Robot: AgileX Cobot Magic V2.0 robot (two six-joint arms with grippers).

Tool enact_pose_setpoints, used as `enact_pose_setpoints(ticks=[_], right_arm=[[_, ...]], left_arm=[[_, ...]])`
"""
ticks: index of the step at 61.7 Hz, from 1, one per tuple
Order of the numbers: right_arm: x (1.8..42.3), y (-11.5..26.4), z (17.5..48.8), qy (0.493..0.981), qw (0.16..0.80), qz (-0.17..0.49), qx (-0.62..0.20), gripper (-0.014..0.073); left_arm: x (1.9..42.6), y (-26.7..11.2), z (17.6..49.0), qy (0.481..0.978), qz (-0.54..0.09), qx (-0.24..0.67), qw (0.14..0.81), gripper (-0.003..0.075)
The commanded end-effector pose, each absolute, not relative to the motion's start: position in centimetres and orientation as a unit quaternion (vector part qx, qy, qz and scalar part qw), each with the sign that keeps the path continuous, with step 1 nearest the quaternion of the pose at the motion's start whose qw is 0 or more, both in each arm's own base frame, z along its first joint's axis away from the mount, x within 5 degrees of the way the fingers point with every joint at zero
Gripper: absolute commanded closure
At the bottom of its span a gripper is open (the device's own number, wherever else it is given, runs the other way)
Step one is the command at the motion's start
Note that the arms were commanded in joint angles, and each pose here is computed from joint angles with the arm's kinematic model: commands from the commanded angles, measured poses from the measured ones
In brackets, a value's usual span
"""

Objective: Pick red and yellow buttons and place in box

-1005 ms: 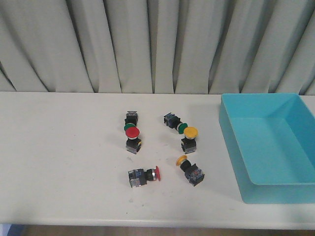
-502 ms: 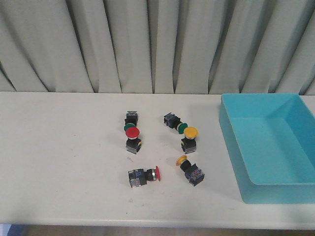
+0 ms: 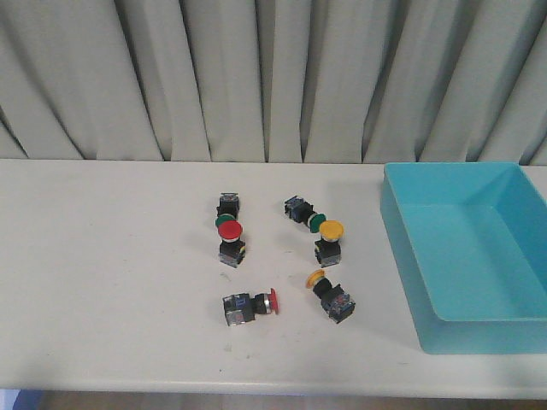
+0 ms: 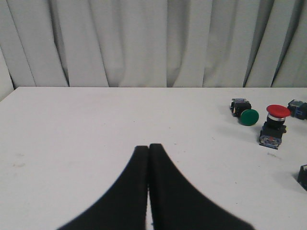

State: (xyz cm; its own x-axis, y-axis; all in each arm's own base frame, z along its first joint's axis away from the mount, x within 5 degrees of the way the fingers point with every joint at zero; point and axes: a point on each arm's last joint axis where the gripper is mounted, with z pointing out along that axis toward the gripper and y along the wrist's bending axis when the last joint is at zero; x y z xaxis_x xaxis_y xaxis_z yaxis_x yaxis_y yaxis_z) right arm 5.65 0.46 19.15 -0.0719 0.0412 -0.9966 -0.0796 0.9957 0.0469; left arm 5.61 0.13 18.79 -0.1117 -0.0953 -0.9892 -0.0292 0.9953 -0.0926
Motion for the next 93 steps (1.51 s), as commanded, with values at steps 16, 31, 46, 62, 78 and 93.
enact_pose_setpoints(ticks=[16,31,46,62,78,93], right_arm=[[2.2,0.5,31.9,0.361,0.931,0.038,-0.033,0.0603],[10.9,1.0,42.3,0.570,0.820,-0.007,-0.058,0.0603],[21.0,1.8,41.3,0.676,0.735,0.000,-0.059,0.0603],[24.9,2.1,38.0,0.726,0.687,0.029,-0.032,0.0603],[24.9,2.1,38.6,0.703,0.710,0.039,-0.025,0.0598],[24.9,2.2,38.5,0.705,0.707,0.011,-0.058,0.0496]], left_arm=[[3.8,-0.4,28.8,0.441,0.002,0.024,0.897,0.0727],[13.0,-0.2,37.0,0.593,-0.030,-0.008,0.805,0.0727],[21.0,-0.4,36.7,0.674,-0.067,-0.038,0.735,0.0727],[23.6,-0.5,34.7,0.693,-0.085,-0.057,0.713,0.0727],[24.9,-0.6,33.9,0.689,-0.096,-0.061,0.716,0.0723],[25.1,-0.5,34.6,0.688,-0.095,-0.061,0.717,0.0635]])
